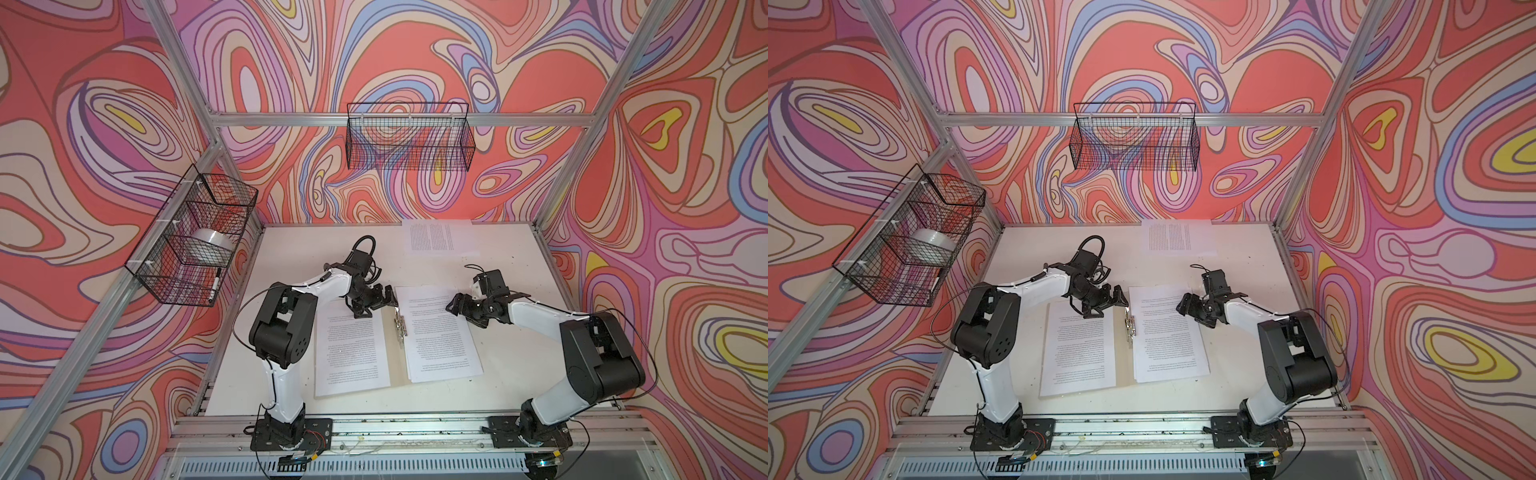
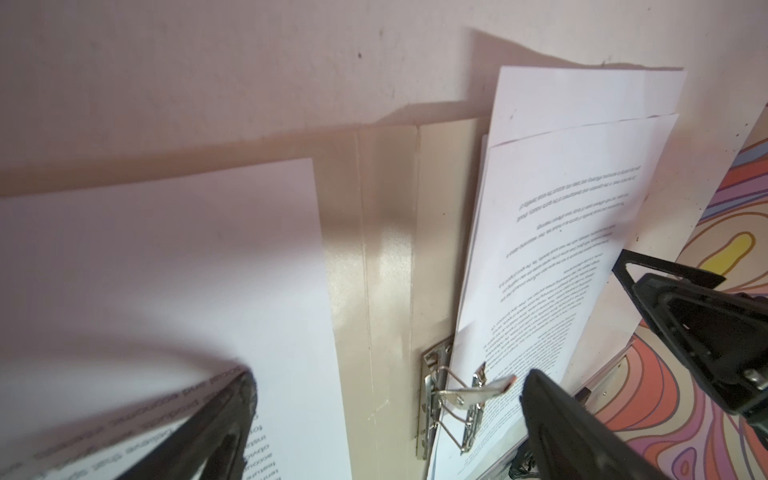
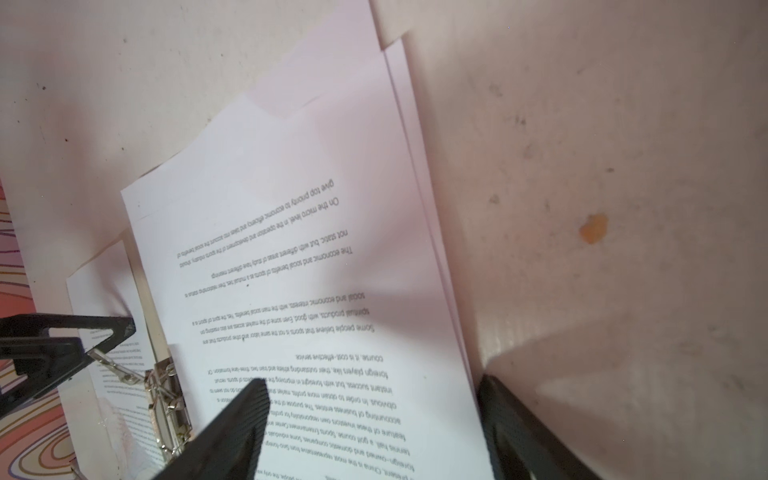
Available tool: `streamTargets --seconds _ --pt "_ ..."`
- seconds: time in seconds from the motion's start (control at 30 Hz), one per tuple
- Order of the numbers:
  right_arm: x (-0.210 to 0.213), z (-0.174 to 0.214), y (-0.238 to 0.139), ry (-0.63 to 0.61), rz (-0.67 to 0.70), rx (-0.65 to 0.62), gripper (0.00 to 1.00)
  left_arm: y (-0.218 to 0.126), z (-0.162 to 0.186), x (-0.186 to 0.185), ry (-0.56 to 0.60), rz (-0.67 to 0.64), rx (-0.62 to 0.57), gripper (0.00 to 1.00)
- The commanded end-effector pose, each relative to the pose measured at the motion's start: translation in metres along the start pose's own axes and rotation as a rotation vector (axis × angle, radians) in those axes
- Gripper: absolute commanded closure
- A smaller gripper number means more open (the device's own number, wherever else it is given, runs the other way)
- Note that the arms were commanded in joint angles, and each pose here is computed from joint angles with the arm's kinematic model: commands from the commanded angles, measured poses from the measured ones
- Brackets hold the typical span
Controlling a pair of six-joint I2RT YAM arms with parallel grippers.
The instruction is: Put the files into the folder
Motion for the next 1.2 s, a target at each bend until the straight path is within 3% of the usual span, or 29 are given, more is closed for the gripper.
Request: streamTargets --seconds 0.0,0.37,0.53,0.7,0.83,1.0,1.17 --pt "0.007 0.023 0.013 0.043 -0.03 0.067 0.17 0.019 0.001 0.021 -0.005 -0.074 0.028 0.0" --pt "0.017 0.05 -0.001 0.083 -0.031 0.044 0.17 -0.005 0.017 0.038 -0.024 -0.095 -0.019 0.0" --pt "0.016 0.043 -0.005 0.055 0.006 0.03 0.15 -0.021 0.015 0.034 -0.031 -0.068 -0.048 0.0" --pt "0.02 -0.007 -0.022 -0.08 0.127 -0.074 0.09 -0.062 0.0 0.001 -0.003 0.017 -0.121 0.0" --pt "0.015 -0.063 -0.021 -0.105 0.132 -0.135 0.03 -0.095 -0.006 -0.024 0.044 0.052 -0.176 0.0" --pt "-0.016 -0.141 0.009 -0.091 0.133 -0.165 0.02 -0.11 0.002 -0.043 0.053 0.142 -0.17 0.0" --pt "-0.03 -0.211 0.051 -0.159 0.094 -0.201 0.03 -0.111 0.01 -0.038 0.061 0.125 -0.169 0.0"
Point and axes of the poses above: each gripper's point midway between its finger pads, its own y axis out along the fingers, its own x axis along the line the jaws close on, z = x × y, the point moved 3 cm from there along -y, back along the fingers, and after that the axes turned 14 degrees about -y, right-handed, at the moved point
